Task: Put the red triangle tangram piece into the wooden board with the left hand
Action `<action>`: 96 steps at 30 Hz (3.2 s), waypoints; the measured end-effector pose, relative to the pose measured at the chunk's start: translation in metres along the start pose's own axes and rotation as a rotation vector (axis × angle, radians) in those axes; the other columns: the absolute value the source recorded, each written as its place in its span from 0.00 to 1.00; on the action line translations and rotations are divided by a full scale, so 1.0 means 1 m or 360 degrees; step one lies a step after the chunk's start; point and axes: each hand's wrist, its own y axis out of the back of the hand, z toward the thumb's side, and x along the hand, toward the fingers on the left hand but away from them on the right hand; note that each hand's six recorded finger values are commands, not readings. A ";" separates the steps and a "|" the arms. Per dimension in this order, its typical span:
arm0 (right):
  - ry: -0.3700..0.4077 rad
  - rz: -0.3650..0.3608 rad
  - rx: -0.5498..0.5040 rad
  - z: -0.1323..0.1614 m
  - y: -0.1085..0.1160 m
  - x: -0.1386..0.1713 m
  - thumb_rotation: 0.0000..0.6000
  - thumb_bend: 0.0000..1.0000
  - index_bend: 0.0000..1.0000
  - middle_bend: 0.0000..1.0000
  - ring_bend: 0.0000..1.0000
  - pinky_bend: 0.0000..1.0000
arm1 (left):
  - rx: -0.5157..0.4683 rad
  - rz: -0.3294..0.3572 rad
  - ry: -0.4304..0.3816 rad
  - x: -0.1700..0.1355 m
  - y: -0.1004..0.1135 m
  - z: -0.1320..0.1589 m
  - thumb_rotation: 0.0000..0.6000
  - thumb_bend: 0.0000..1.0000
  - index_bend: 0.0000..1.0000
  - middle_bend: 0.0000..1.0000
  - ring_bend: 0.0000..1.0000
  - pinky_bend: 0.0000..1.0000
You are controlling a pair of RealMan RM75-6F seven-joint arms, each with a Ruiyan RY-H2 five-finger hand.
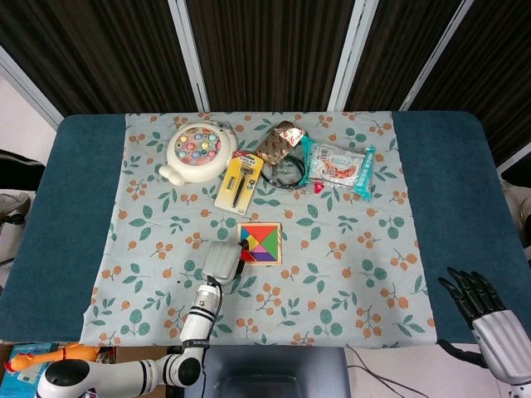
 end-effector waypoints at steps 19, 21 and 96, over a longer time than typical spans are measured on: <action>0.0000 -0.0008 -0.0006 -0.001 0.001 0.001 1.00 0.06 0.00 0.00 0.00 0.00 | -0.0001 -0.0012 -0.0003 -0.001 -0.001 0.001 1.00 0.45 0.39 1.00 1.00 1.00; -0.0001 -0.0007 -0.0006 -0.001 0.002 0.001 1.00 0.06 0.00 0.00 0.00 0.00 | 0.0003 -0.0011 0.0001 -0.001 -0.001 0.000 1.00 0.45 0.39 1.00 1.00 1.00; 0.0015 -0.0011 -0.0006 0.002 0.002 0.002 1.00 0.06 0.00 0.00 0.00 0.00 | 0.0054 -0.0039 -0.0061 -0.032 0.000 -0.023 1.00 0.42 0.30 1.00 1.00 1.00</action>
